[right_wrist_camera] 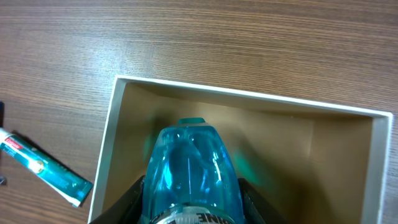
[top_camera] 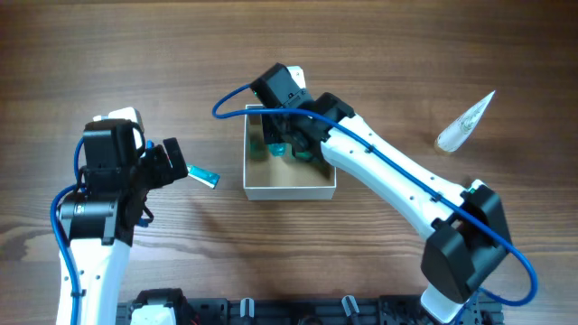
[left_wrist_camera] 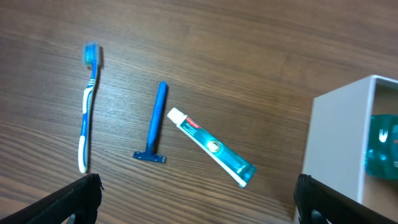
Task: Pack container
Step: 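Carry the mouthwash bottle into the box and release it, then move the right gripper to the white Pantene tube and grasp it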
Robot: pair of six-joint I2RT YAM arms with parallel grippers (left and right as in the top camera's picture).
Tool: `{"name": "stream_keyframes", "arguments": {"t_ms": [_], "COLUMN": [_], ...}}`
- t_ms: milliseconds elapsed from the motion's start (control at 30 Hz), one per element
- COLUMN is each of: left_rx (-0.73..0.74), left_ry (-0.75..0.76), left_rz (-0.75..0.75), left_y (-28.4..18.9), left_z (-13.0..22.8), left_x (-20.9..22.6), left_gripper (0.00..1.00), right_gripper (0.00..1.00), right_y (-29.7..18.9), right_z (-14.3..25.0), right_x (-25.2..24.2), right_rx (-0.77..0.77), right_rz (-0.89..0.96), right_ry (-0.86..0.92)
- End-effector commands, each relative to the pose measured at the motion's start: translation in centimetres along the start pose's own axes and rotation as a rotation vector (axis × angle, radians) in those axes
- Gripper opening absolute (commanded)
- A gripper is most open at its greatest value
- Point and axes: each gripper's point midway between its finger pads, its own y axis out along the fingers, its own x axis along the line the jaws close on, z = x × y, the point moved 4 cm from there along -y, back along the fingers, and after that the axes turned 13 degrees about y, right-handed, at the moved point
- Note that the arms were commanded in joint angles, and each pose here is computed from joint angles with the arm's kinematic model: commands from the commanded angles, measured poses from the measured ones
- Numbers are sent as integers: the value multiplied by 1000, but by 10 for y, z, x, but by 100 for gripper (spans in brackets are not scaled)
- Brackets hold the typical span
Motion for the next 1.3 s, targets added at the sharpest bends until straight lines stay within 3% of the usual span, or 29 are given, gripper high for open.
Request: {"name": "stream_keyframes", "arguments": {"t_ms": [0, 67, 267, 433, 533, 667, 833, 933, 1033, 1167, 1267], "left_rx": [-2, -3, -3, -3, -3, -3, -3, -3, -3, -3, -3], "left_ry": [29, 30, 30, 30, 30, 30, 30, 30, 30, 29, 30], "left_rz": [-37, -36, -36, -36, -36, -36, -36, -36, -36, -36, -36], "left_y": [0, 0, 0, 0, 0, 0, 0, 0, 0, 0, 0], "left_z": [-5, -5, -5, -6, -6, -6, -5, -5, -5, -6, -6], "left_x": [4, 3, 3, 3, 3, 3, 3, 3, 3, 3, 3], "left_gripper": [100, 100, 100, 100, 100, 100, 100, 100, 100, 100, 100], "right_gripper": [5, 4, 59, 89, 99, 100, 100, 100, 100, 100, 100], "right_y": [13, 19, 20, 16, 6, -28, -121, -156, -168, -169, -163], "right_z": [-5, -3, -2, -2, -6, -24, -68, -92, -98, -91, -86], "right_x": [7, 7, 23, 26, 26, 18, -24, -90, -188, -271, -304], "right_rx": [-13, -3, 19, 22, 3, -99, -331, -381, -335, -257, -228], "right_rz": [7, 13, -85, -106, -116, -86, -50, 22, 187, 340, 405], "right_ry": [12, 3, -65, -136, -147, -109, -11, 186, 489, 665, 723]}}
